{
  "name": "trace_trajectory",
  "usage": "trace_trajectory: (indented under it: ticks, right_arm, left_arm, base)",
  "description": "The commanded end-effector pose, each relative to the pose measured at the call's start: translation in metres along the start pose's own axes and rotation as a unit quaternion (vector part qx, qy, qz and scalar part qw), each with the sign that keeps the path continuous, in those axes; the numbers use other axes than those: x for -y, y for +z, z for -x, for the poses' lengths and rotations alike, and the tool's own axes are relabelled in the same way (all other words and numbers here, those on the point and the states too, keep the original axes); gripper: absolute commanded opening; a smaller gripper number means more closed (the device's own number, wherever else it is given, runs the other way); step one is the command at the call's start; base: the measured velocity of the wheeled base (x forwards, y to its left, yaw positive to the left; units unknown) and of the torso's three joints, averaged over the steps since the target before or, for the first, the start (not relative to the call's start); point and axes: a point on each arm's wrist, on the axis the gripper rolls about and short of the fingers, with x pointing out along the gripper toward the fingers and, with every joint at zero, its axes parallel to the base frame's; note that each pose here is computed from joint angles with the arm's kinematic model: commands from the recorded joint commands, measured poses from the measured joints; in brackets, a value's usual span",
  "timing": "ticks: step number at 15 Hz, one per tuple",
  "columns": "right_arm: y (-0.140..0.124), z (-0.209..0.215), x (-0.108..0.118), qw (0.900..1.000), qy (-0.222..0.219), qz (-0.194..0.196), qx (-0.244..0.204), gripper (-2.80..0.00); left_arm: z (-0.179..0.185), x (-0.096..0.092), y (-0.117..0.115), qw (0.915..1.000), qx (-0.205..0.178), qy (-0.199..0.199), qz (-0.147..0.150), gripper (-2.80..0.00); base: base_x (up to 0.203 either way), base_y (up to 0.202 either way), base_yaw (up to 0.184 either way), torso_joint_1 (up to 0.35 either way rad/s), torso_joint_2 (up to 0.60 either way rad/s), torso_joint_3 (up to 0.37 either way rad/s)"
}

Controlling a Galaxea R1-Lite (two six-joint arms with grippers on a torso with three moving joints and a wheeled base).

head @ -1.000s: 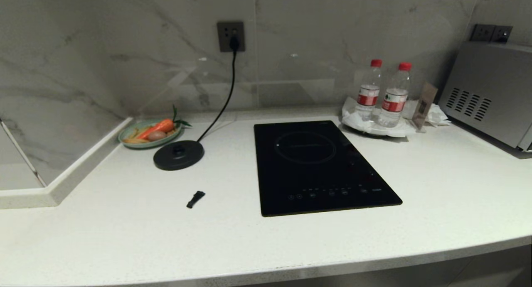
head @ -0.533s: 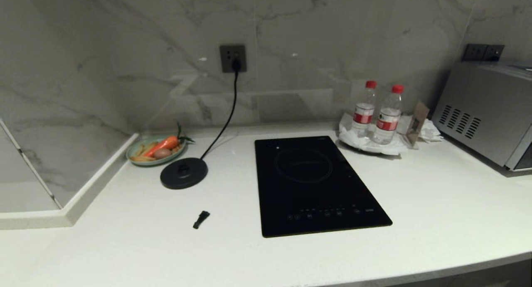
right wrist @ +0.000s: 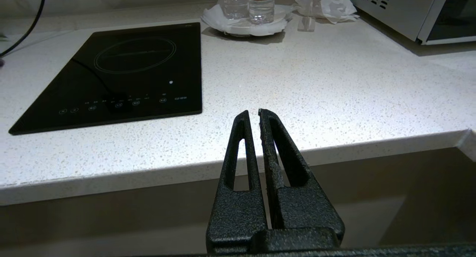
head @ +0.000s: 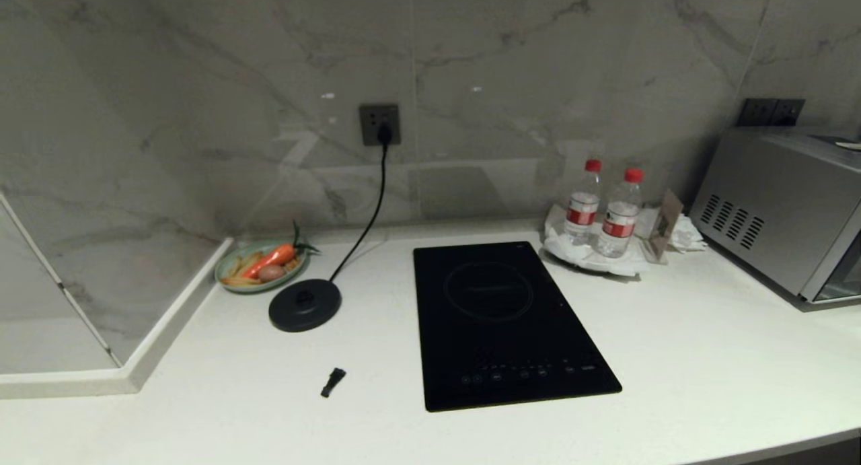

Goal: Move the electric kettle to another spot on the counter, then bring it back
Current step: Grab the kettle

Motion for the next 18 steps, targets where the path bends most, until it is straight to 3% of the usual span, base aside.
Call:
trace_trajectory:
  ticks: [1,6,18]
  right_arm:
    - [0.0000,-0.0001,0.0000,1.000,0.000,0.000,0.000,-2.80]
    - [0.0000,-0.0001,0.0000,1.000,0.000,0.000,0.000,-2.80]
    - [0.0000,-0.0001,0.0000,1.000,0.000,0.000,0.000,-2.80]
  left_arm:
    - [0.0000,0.0000,0.0000,1.0000,0.000,0.000,0.000,-2.80]
    - [0.0000,0.0000,-0.0001,1.0000,0.000,0.000,0.000,-2.80]
    - [-0.0001,0.0000,-0.0003,1.0000,-0.001,0.000,0.000,-2.80]
  base:
    - [0.000,0.000,0.000,0.146,-0.37,-0.221]
    - [0.000,0.000,0.000,0.143,-0.35,-0.212]
    - [0.000,0.000,0.000,0.005,-0.01,-0.006]
